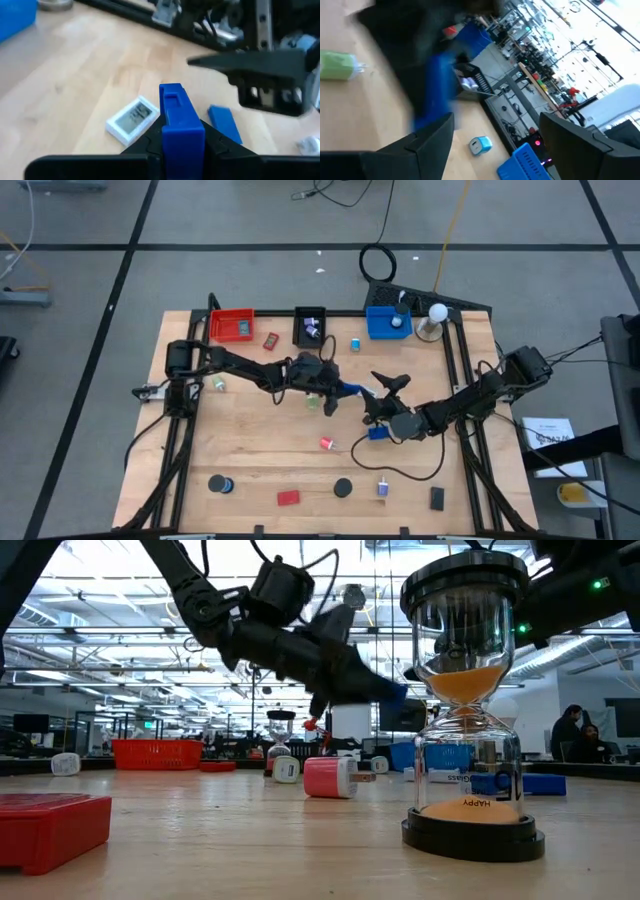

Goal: Pick & Place Office items
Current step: Put the top blue digital clock into the red bin, then put the red hourglass into the blue bin

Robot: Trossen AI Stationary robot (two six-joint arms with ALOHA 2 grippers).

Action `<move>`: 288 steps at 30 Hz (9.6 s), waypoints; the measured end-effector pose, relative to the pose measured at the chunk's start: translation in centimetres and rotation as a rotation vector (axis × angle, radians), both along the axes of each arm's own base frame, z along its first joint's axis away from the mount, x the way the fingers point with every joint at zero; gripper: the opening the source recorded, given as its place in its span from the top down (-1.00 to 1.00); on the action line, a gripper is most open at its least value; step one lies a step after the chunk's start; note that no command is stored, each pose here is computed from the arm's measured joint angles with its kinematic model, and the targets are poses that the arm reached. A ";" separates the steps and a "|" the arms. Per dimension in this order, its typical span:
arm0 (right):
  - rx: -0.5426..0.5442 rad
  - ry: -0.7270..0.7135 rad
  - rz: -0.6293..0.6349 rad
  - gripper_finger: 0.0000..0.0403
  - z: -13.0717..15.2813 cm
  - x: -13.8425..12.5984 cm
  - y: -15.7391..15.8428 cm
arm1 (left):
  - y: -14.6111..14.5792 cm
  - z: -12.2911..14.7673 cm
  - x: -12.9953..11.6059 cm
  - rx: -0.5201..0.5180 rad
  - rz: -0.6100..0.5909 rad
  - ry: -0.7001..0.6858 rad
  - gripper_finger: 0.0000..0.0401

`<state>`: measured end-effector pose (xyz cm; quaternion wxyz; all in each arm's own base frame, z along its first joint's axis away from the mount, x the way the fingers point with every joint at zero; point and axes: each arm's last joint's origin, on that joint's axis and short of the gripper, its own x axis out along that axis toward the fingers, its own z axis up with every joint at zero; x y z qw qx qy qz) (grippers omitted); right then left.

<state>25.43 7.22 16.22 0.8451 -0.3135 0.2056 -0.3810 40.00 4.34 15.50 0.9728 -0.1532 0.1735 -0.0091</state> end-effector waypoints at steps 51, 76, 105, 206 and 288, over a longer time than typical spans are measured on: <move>0.274 -0.083 0.141 0.99 -0.9 -2.3 -3.1 | 9.2 5.8 -24.6 0.530 1.025 0.784 0.74; 0.274 -0.079 0.146 1.00 -0.9 -2.3 -3.1 | 15.9 -0.2 -25.6 0.489 0.915 1.052 0.74; 0.278 -0.070 0.166 1.00 -0.9 -2.2 -3.0 | 15.2 0.7 -25.1 0.475 0.888 0.974 -0.03; 0.692 0.042 0.497 -0.39 6.0 1.3 4.5 | -1.6 0.0 -13.4 0.284 0.525 0.042 0.25; 0.645 0.083 0.535 -0.40 6.0 1.1 4.7 | 4.1 -2.8 1.5 0.360 0.245 -0.081 -0.02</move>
